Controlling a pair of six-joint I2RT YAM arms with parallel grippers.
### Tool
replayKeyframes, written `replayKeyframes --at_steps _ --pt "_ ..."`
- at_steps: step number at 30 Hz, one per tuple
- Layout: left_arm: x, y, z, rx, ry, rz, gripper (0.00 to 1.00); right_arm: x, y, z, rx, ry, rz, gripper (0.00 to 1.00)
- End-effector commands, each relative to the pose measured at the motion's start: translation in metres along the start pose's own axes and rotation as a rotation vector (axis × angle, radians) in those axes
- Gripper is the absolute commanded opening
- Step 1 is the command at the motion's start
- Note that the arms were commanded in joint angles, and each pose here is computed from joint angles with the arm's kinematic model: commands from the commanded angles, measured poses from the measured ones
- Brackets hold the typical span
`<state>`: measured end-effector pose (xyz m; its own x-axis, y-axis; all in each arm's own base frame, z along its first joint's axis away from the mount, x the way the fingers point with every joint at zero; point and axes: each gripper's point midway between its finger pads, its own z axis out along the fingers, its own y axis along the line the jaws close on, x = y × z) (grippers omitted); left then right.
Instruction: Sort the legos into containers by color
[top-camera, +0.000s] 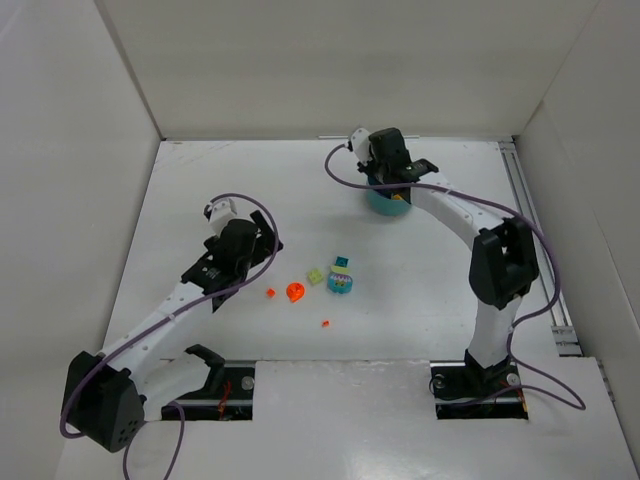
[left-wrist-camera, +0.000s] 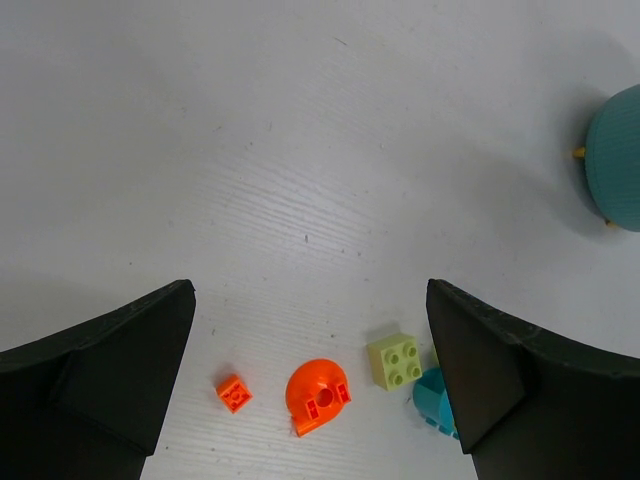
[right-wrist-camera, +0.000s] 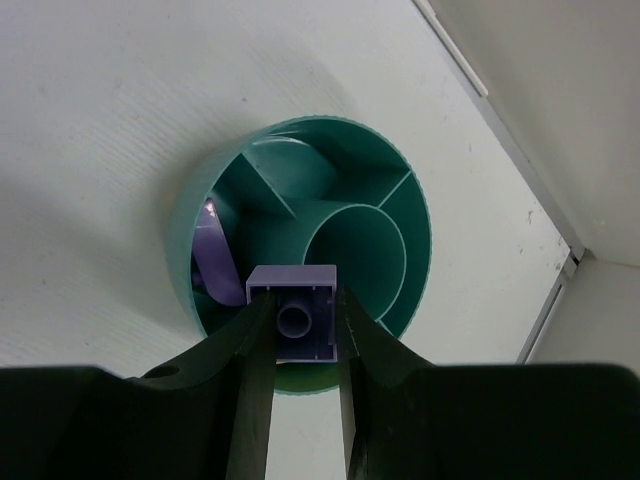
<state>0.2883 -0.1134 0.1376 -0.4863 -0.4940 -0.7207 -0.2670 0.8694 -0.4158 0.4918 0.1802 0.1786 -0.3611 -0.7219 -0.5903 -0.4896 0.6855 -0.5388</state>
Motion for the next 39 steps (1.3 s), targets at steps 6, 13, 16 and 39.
replayKeyframes --at_steps 6,13,16,39 --pt "-0.015 -0.012 -0.002 0.058 -0.031 -0.007 1.00 -0.007 -0.001 0.004 0.023 -0.003 0.012 0.19" --pt "-0.017 -0.010 -0.008 0.074 -0.047 -0.016 1.00 -0.005 0.005 0.010 0.028 0.009 0.002 0.33" --pt "-0.019 -0.011 -0.010 0.080 -0.053 -0.011 1.00 -0.010 0.008 0.010 0.026 -0.003 0.000 0.43" --pt "0.002 -0.045 -0.016 0.286 0.068 0.118 1.00 -0.023 0.019 -0.080 -0.109 -0.239 0.039 1.00"
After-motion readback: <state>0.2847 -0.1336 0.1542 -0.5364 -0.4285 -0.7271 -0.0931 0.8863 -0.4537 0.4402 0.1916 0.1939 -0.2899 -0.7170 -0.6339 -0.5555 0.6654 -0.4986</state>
